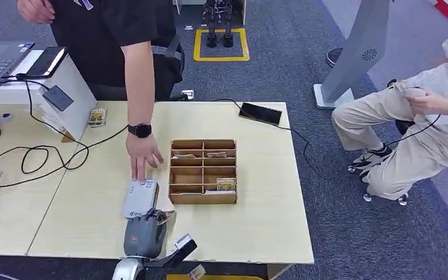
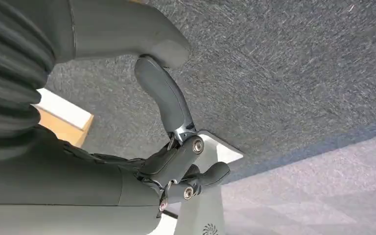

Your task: Pass the card to the sensor for recognition and then transmit it.

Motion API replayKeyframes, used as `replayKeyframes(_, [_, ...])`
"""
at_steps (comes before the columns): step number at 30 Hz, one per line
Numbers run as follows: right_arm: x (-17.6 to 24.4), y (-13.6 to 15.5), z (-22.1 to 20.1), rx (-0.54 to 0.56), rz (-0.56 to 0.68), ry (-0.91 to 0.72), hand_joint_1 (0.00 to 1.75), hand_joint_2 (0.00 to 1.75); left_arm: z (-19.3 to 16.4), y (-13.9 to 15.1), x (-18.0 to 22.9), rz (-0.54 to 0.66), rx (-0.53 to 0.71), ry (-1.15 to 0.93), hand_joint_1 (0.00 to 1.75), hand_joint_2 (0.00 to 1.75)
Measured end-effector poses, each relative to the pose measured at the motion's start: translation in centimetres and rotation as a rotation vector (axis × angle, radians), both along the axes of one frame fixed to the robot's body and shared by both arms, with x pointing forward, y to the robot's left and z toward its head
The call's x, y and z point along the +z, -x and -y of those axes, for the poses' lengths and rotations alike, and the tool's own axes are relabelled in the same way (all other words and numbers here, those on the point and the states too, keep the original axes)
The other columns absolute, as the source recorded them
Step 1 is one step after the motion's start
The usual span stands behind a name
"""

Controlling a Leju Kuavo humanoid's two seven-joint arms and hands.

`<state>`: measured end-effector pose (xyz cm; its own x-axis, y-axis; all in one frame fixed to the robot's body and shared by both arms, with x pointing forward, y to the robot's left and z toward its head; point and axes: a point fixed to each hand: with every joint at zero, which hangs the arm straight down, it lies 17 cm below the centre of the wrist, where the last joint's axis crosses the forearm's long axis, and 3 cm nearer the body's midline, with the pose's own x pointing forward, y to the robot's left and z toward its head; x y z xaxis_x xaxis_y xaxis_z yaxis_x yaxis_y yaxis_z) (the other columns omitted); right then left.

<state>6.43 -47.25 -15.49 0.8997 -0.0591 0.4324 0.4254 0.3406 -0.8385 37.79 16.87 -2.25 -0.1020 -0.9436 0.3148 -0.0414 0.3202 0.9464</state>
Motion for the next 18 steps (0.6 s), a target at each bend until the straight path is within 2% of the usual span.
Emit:
replayKeyframes(6, [-0.1, 0.2, 0.0, -0.013, -0.007, -0.007, 0.0, 1.75, -0.8, -0.3, 0.8, 0.017, 0.055, 0.178, 1.75, 1.75])
replayKeyframes(13, [-0.1, 0.0, 0.0, 0.005, -0.014, -0.004, 0.0, 1.75, -3.5, -1.8, 6.2, 0.197, 0.135, 0.48, 1.75, 1.75])
replayKeyframes(18, [0.1, -0.7, -0.1, 0.041, -0.017, 0.006, 0.0, 1.75, -5.6, -5.2, 12.0, 0.297, 0.215, 0.716, 1.75, 1.75])
